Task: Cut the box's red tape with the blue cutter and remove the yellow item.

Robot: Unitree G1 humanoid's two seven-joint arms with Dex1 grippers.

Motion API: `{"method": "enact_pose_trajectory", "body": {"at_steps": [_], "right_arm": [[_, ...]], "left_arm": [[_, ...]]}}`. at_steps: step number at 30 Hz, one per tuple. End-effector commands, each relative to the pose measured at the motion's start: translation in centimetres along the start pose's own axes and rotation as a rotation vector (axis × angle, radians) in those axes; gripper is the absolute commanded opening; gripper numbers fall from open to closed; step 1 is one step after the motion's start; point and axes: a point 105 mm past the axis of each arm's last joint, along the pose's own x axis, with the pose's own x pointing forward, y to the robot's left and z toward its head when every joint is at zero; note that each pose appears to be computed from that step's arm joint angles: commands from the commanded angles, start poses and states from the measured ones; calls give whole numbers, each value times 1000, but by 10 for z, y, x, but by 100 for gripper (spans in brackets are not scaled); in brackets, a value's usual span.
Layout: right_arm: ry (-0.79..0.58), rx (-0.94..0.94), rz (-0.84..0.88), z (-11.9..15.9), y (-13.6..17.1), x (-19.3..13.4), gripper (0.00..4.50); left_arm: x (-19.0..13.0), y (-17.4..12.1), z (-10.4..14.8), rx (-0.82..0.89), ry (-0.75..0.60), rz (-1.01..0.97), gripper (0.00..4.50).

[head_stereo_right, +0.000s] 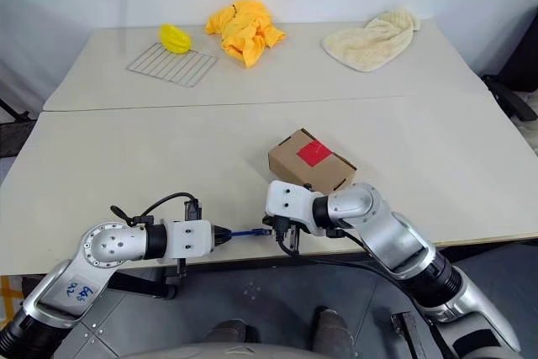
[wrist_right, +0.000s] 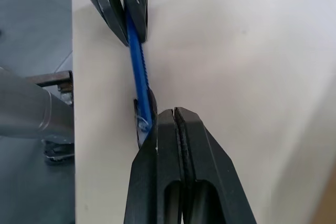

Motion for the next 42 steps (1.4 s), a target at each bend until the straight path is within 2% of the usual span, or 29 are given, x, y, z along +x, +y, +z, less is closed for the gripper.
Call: {"method": "enact_pose_trajectory", "body": {"at_steps": [1, 5, 6, 8, 17, 35, 42], "right_arm": [[-31, -51, 28, 8, 3, 9, 4], [-40, -55, 40, 9, 5, 10, 4], [-41, -55, 41, 9, 6, 10, 1], [-42, -55, 43, 9, 6, 10, 0], [-33, -60, 55, 6, 10, 9, 0], [-1, -105, 108, -2, 23, 6, 0], [-22, -124, 113, 6, 25, -1, 0]], "left_arm": [[8, -15, -10, -73, 27, -53, 46], [6, -22, -18, -177, 57, -104, 46], [6, -22, -18, -177, 57, -108, 64], [6, -20, -17, -163, 53, -100, 106], [7, -14, -14, -219, 30, -56, 357], [-7, -30, -9, -396, 32, -132, 357], [-10, -15, -14, -375, 27, -64, 357]]}}
